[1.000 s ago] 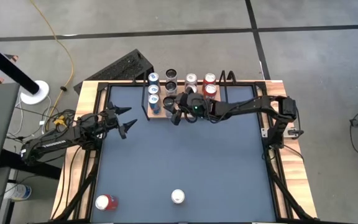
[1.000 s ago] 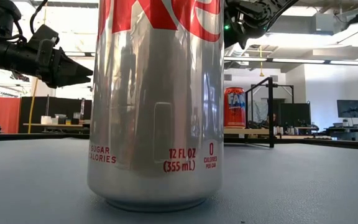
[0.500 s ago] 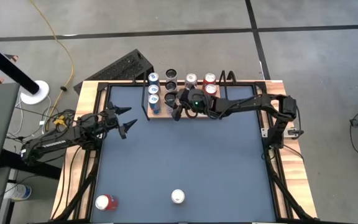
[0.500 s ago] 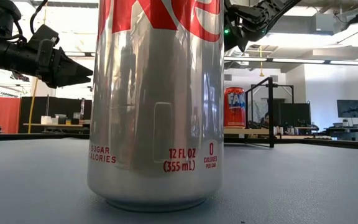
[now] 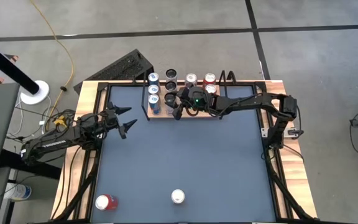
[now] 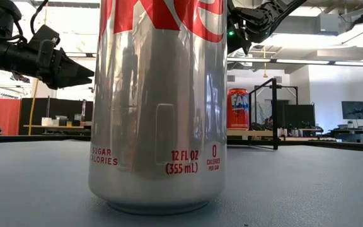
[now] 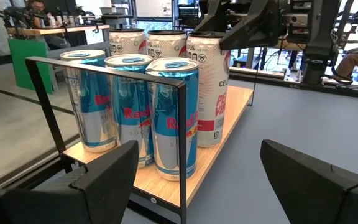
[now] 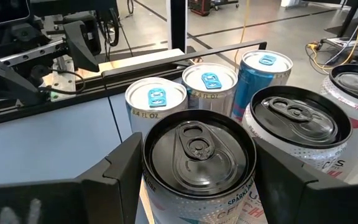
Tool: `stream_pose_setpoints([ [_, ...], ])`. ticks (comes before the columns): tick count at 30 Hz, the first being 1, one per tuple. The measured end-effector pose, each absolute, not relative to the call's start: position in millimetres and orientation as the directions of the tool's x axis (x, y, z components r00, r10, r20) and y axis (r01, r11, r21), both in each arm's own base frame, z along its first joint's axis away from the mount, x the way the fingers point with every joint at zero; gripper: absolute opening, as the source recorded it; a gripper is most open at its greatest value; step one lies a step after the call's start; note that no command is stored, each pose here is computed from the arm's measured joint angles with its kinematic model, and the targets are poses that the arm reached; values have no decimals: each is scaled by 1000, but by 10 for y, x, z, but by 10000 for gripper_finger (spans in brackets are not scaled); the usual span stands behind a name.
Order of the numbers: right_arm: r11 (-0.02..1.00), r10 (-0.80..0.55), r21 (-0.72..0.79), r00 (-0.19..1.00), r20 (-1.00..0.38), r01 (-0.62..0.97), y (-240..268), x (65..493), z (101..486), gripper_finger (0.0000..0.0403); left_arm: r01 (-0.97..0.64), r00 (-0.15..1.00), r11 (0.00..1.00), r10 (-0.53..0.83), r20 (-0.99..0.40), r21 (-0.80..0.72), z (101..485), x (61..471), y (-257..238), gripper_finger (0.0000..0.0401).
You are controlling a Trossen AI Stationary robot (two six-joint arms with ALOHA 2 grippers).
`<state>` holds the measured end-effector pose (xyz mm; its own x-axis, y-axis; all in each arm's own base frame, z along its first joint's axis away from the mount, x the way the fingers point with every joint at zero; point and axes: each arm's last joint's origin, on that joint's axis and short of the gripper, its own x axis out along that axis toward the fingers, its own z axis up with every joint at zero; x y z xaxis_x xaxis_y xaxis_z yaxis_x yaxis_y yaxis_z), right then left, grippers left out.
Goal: Place canned beverage on shelf
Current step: Put the pink and white soda can onto the shelf aligned with the other pink and white soda cans
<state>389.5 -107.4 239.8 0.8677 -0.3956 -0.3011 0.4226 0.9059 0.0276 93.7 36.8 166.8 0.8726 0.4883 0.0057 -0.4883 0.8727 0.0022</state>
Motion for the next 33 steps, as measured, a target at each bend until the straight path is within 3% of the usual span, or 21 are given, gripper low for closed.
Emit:
stream_pose_setpoints([
  [17, 902, -399, 29, 858, -324, 430, -1097, 3882, 2360, 312, -489, 872, 872, 489, 5, 2, 1667, 937, 369, 327],
  [33, 894, -417, 12, 841, -346, 448, -1081, 3832, 2414, 317, -489, 873, 873, 489, 5, 2, 1668, 937, 369, 327],
])
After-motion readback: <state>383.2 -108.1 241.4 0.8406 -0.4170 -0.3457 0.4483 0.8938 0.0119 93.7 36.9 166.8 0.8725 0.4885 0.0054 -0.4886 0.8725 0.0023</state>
